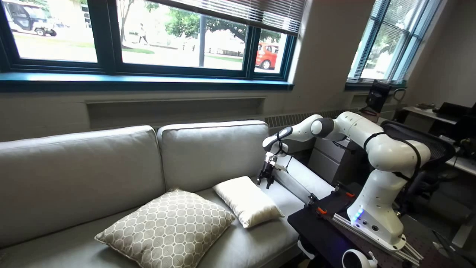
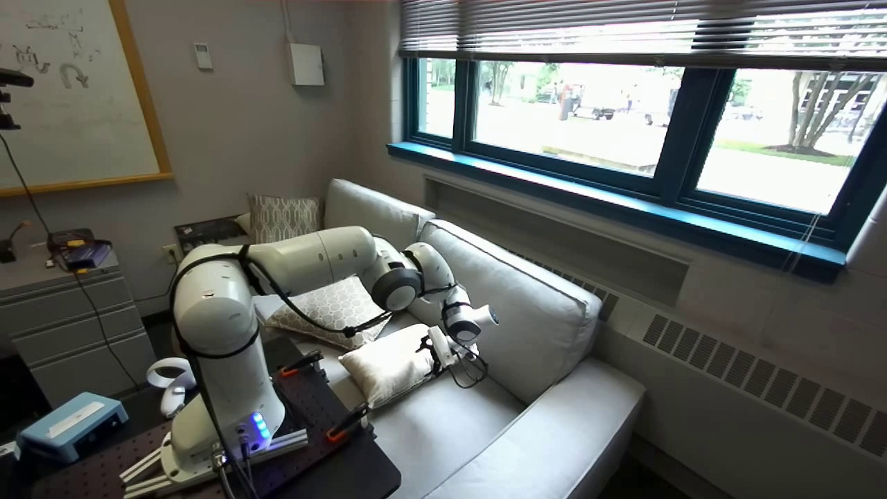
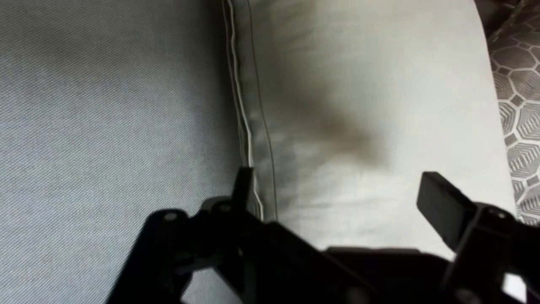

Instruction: Place the small pillow against the right armrest of the sofa, place the pillow in the middle of the sofa in front of the small pillow on the right

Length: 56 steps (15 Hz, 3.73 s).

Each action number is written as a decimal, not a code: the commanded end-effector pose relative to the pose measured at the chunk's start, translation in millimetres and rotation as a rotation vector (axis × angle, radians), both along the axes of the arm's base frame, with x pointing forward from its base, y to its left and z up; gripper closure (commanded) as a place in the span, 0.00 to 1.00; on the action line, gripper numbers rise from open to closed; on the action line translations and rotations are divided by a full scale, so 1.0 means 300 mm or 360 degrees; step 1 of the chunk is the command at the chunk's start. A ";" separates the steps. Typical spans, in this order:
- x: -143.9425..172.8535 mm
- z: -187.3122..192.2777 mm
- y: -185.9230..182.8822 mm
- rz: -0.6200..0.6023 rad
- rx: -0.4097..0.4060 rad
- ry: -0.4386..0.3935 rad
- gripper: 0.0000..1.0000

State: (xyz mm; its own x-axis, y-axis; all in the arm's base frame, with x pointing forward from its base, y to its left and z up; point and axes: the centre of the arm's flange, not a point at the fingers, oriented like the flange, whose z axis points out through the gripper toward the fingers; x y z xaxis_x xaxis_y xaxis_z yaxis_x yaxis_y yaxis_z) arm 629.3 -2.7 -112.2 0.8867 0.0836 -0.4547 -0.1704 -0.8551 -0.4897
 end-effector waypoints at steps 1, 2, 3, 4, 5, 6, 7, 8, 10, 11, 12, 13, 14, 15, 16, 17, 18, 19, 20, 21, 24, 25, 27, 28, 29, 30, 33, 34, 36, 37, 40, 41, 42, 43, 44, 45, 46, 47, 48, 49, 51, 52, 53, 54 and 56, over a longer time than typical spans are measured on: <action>0.158 -0.200 0.074 0.0057 0.0144 0.0098 0.00; 0.147 -0.209 0.101 0.0071 0.0164 0.0123 0.00; 0.132 -0.210 0.135 0.0095 0.0185 0.0147 0.00; 0.120 -0.211 0.165 0.0116 0.0204 0.0168 0.00; 0.108 -0.213 0.195 0.0132 0.0225 0.0188 0.00; 0.094 -0.217 0.221 0.0151 0.0241 0.0213 0.00; 0.079 -0.223 0.246 0.0160 0.0260 0.0244 0.00; 0.066 -0.228 0.265 0.0175 0.0272 0.0273 0.00; 0.042 -0.238 0.296 0.0182 0.0270 0.0335 0.00; 0.031 -0.241 0.309 0.0187 0.0248 0.0368 0.00; 0.022 -0.242 0.324 0.0190 0.0243 0.0387 0.00; 0.016 -0.243 0.333 0.0183 0.0221 0.0397 0.25; 0.012 -0.242 0.343 0.0188 0.0211 0.0397 0.27; 0.011 -0.241 0.351 0.0191 0.0195 0.0398 0.33; 0.012 -0.238 0.359 0.0190 0.0178 0.0395 0.40; 0.015 -0.233 0.370 0.0188 0.0158 0.0391 0.50; 0.016 -0.230 0.377 0.0186 0.0143 0.0391 0.56; 0.020 -0.224 0.389 0.0187 0.0128 0.0388 0.65; 0.025 -0.219 0.396 0.0187 0.0112 0.0383 0.72; 0.029 -0.214 0.405 0.0183 0.0100 0.0380 0.78; 0.045 -0.201 0.421 0.0164 0.0061 0.0372 0.98; 0.051 -0.196 0.425 0.0151 0.0035 0.0375 1.00; 0.070 -0.178 0.425 0.0097 -0.0061 0.0392 1.00; 0.086 -0.162 0.417 0.0050 -0.0133 0.0402 0.98; 0.103 -0.147 0.408 0.0003 -0.0196 0.0412 0.98; 0.125 -0.126 0.396 -0.0052 -0.0262 0.0411 0.98; 0.105 0.012 0.346 -0.0223 -0.0450 0.0379 0.98; 0.103 0.050 0.331 -0.0275 -0.0508 0.0365 0.98; 0.078 0.145 0.294 -0.0406 -0.0584 0.0322 0.98; 0.060 0.197 0.273 -0.0472 -0.0606 0.0297 0.98; 0.031 0.332 0.227 -0.0641 -0.0678 0.0210 0.98; 0.009 0.386 0.217 -0.0701 -0.0707 0.0174 0.98; -0.006 0.434 0.211 -0.0761 -0.0730 0.0130 0.98; -0.008 0.467 0.205 -0.0821 -0.0762 0.0079 0.98; -0.011 0.499 0.201 -0.0885 -0.0791 0.0020 0.98; -0.016 0.529 0.197 -0.0944 -0.0818 -0.0035 0.98; -0.019 0.559 0.195 -0.1008 -0.0841 -0.0093 0.98; -0.026 0.585 0.192 -0.1077 -0.0862 -0.0147 0.98; -0.035 0.606 0.194 -0.1151 -0.0876 -0.0199 0.98; -0.046 0.625 0.193 -0.1222 -0.0892 -0.0247 0.98; -0.080 0.656 0.184 -0.1377 -0.0925 -0.0323 0.98; -0.103 0.664 0.173 -0.1456 -0.0938 -0.0350 0.98; -0.130 0.672 0.160 -0.1538 -0.0954 -0.0369 0.98; -0.161 0.677 0.145 -0.1618 -0.0973 -0.0382 0.98; -0.231 0.685 0.105 -0.1777 -0.1006 -0.0399 0.98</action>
